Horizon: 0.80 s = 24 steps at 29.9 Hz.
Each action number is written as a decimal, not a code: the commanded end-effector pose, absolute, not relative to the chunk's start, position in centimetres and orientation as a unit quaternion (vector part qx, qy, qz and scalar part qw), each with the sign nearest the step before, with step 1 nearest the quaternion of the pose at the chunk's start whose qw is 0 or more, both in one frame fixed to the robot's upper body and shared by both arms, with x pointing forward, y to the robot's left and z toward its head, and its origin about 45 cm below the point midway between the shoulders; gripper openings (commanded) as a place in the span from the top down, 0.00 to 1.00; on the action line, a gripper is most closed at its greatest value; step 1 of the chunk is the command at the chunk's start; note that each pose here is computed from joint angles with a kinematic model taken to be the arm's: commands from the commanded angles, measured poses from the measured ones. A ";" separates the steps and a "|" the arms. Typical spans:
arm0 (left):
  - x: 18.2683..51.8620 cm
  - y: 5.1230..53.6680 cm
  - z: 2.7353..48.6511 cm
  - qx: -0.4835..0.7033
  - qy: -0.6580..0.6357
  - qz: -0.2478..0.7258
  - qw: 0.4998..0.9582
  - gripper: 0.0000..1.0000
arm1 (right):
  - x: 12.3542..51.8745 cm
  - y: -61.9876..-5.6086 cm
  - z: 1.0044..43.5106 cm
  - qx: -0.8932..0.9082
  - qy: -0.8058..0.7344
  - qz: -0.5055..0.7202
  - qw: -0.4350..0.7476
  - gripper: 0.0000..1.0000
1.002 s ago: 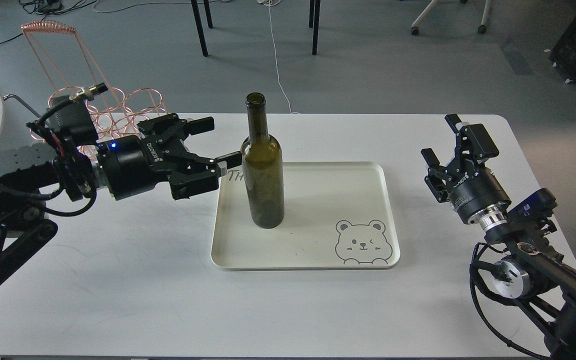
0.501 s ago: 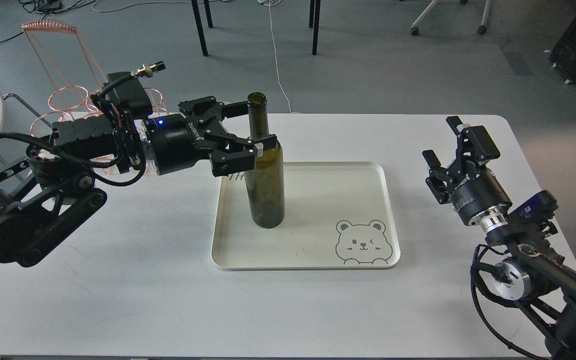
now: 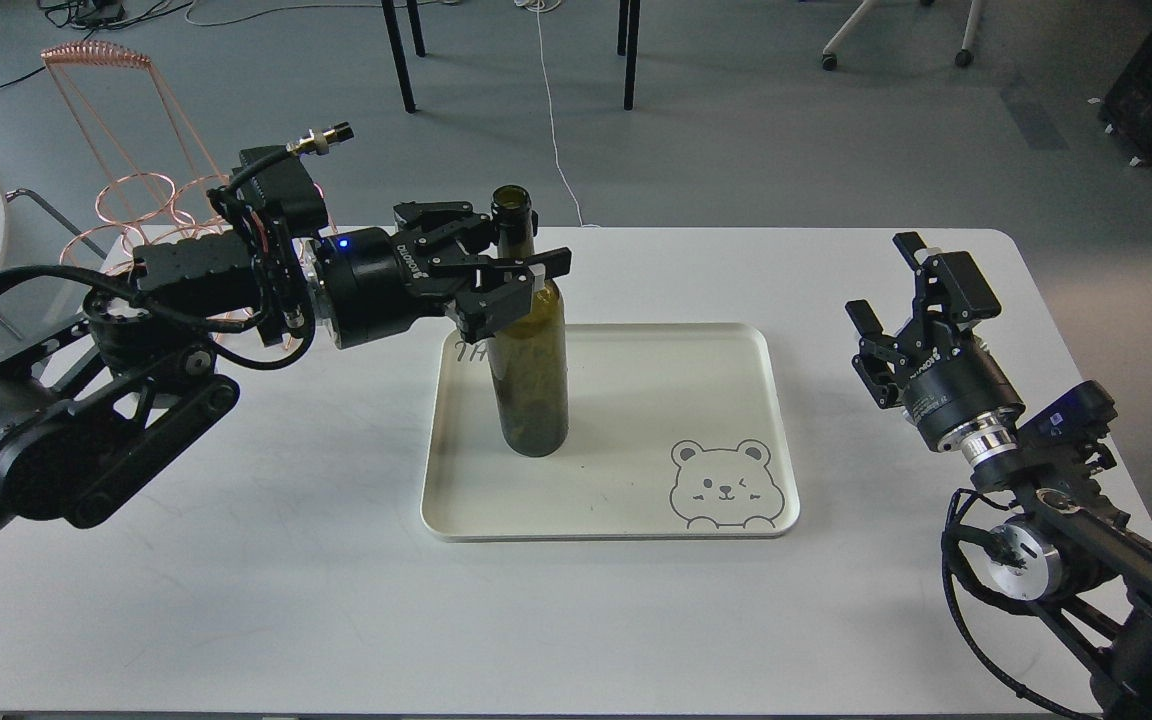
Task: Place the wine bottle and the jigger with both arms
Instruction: 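Lift the wine bottle and carry it over the copper wine rack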
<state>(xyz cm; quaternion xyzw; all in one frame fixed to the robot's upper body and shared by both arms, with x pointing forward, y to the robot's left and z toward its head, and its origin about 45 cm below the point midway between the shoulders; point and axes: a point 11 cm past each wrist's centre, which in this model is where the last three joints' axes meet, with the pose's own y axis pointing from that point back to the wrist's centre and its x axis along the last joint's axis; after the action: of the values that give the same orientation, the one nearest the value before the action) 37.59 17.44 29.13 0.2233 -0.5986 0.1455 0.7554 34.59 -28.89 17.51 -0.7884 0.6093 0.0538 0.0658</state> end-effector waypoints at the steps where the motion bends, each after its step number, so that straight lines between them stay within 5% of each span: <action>1: 37.7 17.5 29.3 0.219 -0.602 0.152 0.753 0.81 | 34.6 -28.8 17.4 -0.788 0.609 0.055 0.065 0.05; 4: 37.7 17.4 29.4 0.219 -0.604 0.151 0.752 0.91 | 34.6 -28.8 17.4 -0.788 0.609 0.055 0.066 0.05; 11: 39.2 17.5 34.5 0.209 -0.645 0.160 0.718 0.91 | 34.5 -28.6 17.3 -0.789 0.609 0.057 0.066 0.05; 19: 42.3 25.2 43.1 0.274 -0.629 0.212 0.696 0.91 | 34.5 -28.6 17.2 -0.789 0.608 0.058 0.065 0.05; 24: 43.8 30.9 43.9 0.329 -0.600 0.262 0.680 0.90 | 34.4 -28.6 17.1 -0.789 0.608 0.058 0.063 0.05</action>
<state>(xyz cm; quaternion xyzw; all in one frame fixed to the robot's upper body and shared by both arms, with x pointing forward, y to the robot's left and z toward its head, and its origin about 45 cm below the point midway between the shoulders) 43.03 27.86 43.53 0.3005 -0.6171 0.2346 0.6884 34.50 -28.62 17.17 -0.7891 0.6082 0.0574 0.0642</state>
